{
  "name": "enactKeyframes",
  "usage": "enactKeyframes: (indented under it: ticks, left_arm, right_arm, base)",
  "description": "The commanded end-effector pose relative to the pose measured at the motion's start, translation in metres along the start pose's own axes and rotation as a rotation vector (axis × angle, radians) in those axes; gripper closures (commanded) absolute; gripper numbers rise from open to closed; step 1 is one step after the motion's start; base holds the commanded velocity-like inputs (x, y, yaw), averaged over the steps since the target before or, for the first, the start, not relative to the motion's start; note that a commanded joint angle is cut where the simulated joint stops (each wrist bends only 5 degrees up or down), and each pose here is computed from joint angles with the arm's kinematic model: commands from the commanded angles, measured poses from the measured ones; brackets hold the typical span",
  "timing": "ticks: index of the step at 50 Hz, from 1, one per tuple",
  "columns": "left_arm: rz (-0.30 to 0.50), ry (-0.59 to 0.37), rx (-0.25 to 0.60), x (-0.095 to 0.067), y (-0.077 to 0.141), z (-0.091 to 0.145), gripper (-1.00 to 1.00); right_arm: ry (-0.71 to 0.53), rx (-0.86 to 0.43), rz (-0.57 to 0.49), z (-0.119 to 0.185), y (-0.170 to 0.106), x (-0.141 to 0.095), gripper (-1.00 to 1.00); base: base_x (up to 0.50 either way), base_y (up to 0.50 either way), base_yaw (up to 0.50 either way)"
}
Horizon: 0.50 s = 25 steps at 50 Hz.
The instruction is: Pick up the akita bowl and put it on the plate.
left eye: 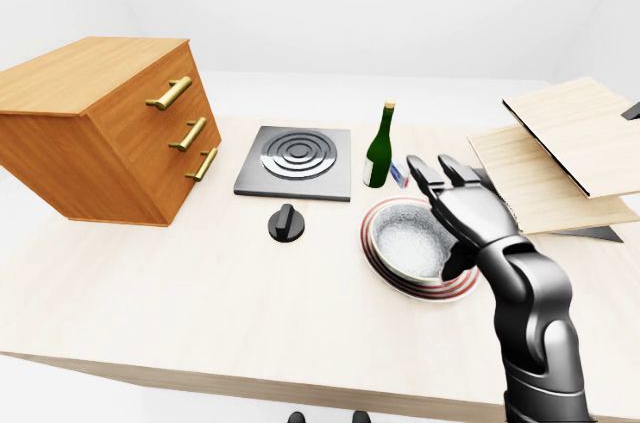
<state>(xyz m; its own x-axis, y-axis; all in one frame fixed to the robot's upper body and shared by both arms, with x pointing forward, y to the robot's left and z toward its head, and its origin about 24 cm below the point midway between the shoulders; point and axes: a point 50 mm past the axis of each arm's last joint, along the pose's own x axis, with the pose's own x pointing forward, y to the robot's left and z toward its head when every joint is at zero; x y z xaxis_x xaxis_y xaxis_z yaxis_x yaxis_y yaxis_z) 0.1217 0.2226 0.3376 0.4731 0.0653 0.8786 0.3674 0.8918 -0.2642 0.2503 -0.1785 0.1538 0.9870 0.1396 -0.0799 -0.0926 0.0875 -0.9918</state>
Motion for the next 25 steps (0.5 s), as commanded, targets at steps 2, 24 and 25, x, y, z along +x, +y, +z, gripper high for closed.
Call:
enactKeyframes:
  ticks: [2, 24, 25]
  left_arm:
    - [-0.003, 0.001, -0.002, 0.000, 0.000, 0.001, -1.00]
    - [0.000, -0.003, 0.001, 0.003, 0.001, 0.001, -1.00]
    - [0.004, -0.003, 0.003, 0.003, 0.002, 0.000, -1.00]
  right_arm:
    - [-0.042, 0.077, -0.213, 0.018, -0.047, -0.004, -1.00]
    - [-0.139, 0.122, -0.209, 0.037, -0.046, -0.003, -1.00]
    - [-0.142, 0.129, -0.207, 0.038, -0.045, -0.002, -1.00]
  base:
    - [0.00, 0.00, 0.00]
    - [0.00, 0.00, 0.00]
    - [0.00, 0.00, 0.00]
